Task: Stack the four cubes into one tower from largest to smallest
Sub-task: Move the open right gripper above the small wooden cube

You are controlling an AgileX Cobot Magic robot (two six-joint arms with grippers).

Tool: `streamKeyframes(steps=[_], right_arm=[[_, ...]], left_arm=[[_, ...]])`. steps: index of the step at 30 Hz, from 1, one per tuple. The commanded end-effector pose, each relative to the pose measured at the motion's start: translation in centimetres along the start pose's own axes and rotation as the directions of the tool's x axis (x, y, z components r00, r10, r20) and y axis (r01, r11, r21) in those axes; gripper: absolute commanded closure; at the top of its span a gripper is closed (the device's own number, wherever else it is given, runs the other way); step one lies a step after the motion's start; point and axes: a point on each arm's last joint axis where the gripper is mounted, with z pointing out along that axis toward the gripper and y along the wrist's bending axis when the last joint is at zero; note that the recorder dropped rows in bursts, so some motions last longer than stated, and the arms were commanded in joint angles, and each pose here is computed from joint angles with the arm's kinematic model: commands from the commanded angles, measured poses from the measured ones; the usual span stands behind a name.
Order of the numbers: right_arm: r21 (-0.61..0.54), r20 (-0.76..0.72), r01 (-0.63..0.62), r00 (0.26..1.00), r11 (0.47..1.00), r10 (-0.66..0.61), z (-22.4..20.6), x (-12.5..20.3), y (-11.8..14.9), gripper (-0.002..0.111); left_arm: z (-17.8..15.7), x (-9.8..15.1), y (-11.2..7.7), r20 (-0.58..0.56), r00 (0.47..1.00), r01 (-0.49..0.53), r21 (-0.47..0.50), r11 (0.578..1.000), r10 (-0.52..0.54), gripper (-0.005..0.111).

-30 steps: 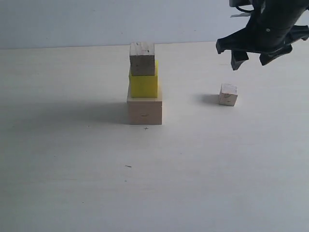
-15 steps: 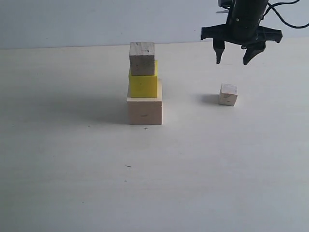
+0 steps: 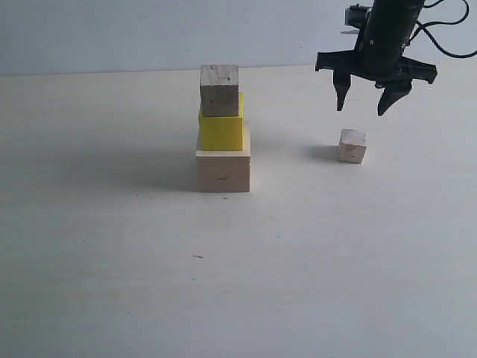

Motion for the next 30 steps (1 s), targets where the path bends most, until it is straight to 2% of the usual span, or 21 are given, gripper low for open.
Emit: streamKeyframes(steps=[1,7,12,16,24,30], right_arm=[[0.063,-0.039,0.022,0.999,0.998,-0.019,1.5,0.7,-0.7,0.045],[0.041,-0.129,0.045,0.991,0.998,-0.04,3.3,2.3,-0.4,0.045],[-0.061,-0.11,0.046,0.993,0.997,-0.053,3.4,2.3,0.8,0.045],[-0.06,-0.102,0.048,0.993,0.997,-0.054,3.4,2.3,0.8,0.045],[-0.051,-0.044,0.069,0.997,0.996,-0.071,0.2,2.2,0.5,0.045],[-0.15,-0.032,0.018,0.999,0.988,-0.023,-1.3,2.4,1.2,0.045]], left_arm=[[0.0,0.0,-0.1,0.001,1.0,0.01,0.01,1.0,-0.01,0.107],[0.0,0.0,-0.1,0.001,1.0,0.01,0.01,1.0,-0.01,0.107],[0.0,0.0,-0.1,0.001,1.0,0.01,0.01,1.0,-0.01,0.107],[0.0,0.0,-0.1,0.001,1.0,0.01,0.01,1.0,-0.01,0.107],[0.0,0.0,-0.1,0.001,1.0,0.01,0.013,1.0,-0.01,0.107],[0.0,0.0,-0.1,0.001,1.0,0.01,0.013,1.0,-0.01,0.107]])
